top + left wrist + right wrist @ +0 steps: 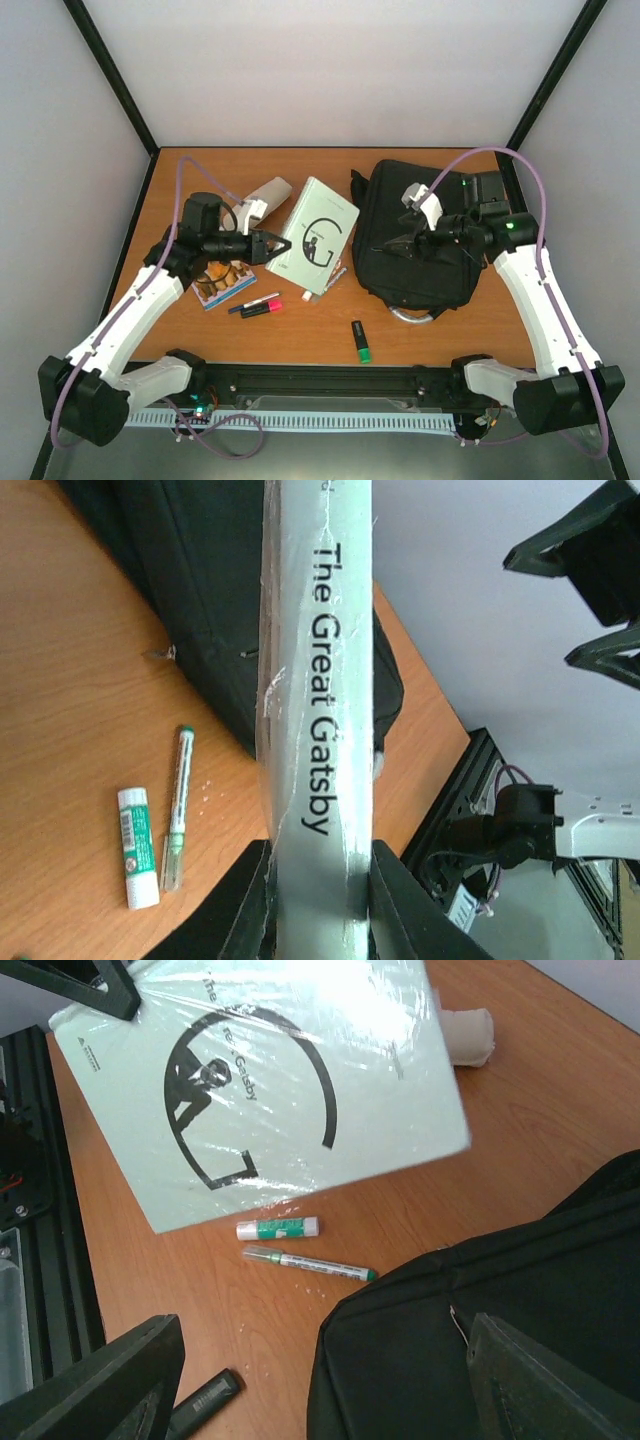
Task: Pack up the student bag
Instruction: Pick up the book from the center of the board.
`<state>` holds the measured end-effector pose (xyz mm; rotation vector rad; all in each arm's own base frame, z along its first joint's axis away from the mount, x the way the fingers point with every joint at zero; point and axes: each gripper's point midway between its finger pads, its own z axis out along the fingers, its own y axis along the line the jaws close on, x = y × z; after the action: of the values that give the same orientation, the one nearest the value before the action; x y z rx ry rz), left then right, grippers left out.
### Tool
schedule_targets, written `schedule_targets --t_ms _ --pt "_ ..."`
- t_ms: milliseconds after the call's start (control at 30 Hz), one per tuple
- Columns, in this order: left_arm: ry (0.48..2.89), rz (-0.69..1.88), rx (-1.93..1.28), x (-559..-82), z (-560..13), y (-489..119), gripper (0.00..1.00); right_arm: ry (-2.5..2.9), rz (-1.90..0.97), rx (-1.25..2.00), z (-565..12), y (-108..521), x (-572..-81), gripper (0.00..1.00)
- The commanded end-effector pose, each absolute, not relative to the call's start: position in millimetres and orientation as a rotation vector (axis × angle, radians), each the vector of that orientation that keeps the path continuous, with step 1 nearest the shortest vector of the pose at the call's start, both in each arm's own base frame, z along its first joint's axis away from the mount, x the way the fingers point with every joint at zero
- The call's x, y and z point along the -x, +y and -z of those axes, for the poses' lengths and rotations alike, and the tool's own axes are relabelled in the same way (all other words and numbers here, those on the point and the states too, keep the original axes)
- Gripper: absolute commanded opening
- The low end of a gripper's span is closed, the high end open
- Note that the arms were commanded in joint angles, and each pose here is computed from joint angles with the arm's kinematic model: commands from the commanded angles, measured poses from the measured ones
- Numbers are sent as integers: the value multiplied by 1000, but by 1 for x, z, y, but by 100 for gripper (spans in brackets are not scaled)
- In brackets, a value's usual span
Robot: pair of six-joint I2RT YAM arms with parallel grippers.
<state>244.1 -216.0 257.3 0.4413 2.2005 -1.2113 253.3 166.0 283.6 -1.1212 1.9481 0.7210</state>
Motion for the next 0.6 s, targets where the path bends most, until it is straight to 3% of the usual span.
schedule_targets --t_ms 0,300,567 --pt "2045 1277 -640 -235 -295 -233 1 1930 -757 1172 -277 170 -248 80" --pt "2126 1320 -778 -215 -295 -245 1 1889 -750 1293 -298 177 -284 83" --pt "2092 1332 -795 -209 -302 -244 1 1935 -1117 1244 -288 201 -305 84"
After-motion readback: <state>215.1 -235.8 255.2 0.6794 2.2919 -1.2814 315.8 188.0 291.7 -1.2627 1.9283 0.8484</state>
